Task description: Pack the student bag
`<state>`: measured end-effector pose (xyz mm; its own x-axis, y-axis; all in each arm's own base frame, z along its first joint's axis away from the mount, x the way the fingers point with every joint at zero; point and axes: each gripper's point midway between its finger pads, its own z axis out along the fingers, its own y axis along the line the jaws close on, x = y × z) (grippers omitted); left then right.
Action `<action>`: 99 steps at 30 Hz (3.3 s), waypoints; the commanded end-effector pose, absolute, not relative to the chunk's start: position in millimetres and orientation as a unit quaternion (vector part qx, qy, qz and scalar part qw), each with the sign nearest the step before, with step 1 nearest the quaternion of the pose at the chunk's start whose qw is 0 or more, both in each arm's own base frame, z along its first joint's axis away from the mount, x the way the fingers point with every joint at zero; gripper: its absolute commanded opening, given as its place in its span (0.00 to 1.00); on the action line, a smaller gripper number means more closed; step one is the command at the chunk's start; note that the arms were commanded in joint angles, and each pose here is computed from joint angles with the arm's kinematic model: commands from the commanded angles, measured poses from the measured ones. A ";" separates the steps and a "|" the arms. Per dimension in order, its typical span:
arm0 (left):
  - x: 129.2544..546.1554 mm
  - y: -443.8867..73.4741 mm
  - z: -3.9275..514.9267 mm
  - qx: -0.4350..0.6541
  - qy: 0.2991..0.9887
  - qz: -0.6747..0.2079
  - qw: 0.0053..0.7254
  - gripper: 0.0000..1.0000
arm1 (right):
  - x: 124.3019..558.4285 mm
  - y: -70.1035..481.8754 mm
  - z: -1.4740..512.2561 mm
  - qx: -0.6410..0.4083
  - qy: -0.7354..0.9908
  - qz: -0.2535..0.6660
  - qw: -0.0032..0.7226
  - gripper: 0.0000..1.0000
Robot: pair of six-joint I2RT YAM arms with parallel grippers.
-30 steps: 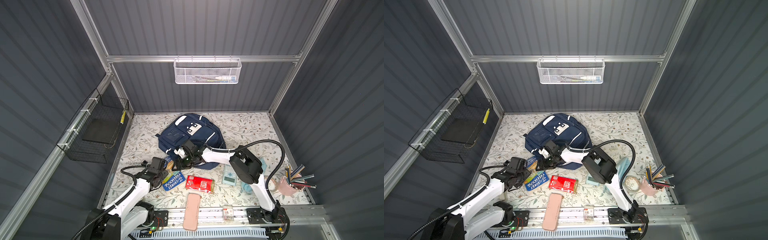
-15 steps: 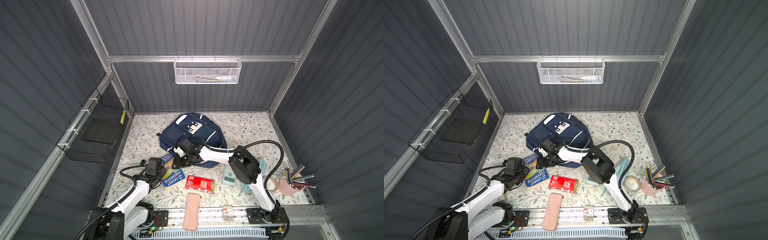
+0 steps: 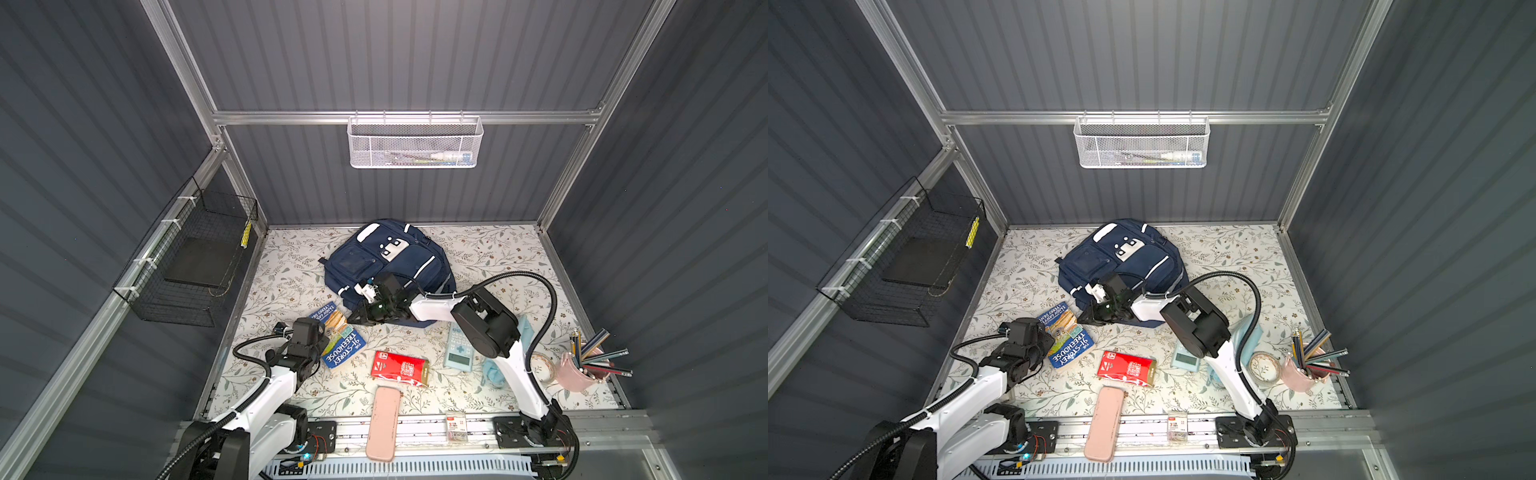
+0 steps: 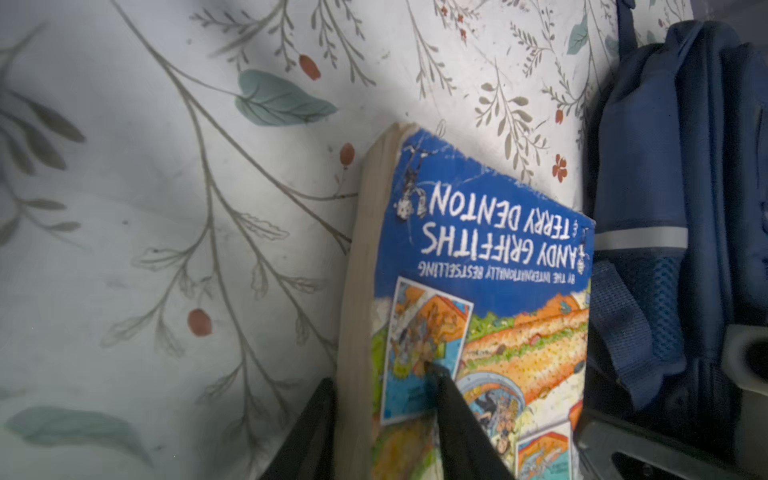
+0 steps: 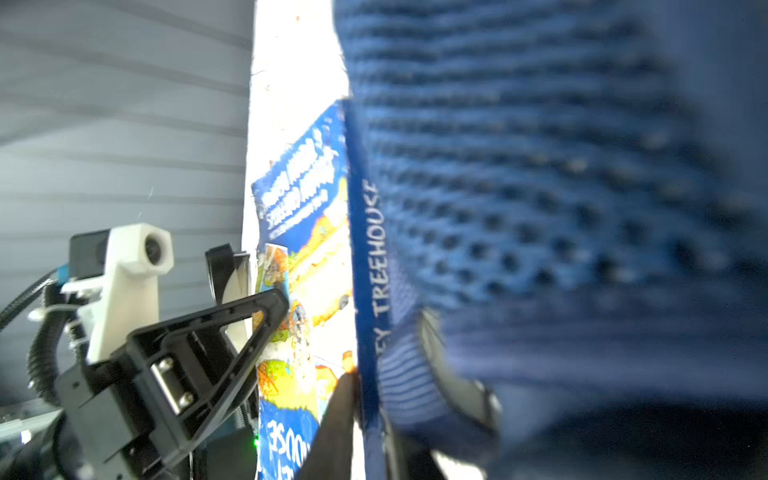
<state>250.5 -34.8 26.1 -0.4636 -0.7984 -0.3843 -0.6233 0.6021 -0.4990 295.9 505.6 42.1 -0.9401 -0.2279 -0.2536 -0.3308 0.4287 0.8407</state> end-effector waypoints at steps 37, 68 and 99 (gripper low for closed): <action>241.6 -79.7 65.1 -0.255 0.896 -0.263 0.251 0.71 | 247.4 424.8 36.4 -0.266 0.904 0.333 0.021 0.78; 237.8 -81.2 11.4 -0.288 0.887 -0.276 0.233 0.50 | 216.6 457.5 3.6 -0.151 0.895 0.412 -0.085 0.88; 259.3 -81.4 116.4 -0.211 0.875 -0.286 0.328 0.79 | 243.3 476.8 144.1 -0.203 0.852 0.478 0.072 0.01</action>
<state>255.9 -77.7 89.7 -0.6733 -0.6334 -0.3814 -0.2721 0.6919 -0.6688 235.5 478.3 90.0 -0.9326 -0.3086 -0.1873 -0.3268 0.5008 0.8015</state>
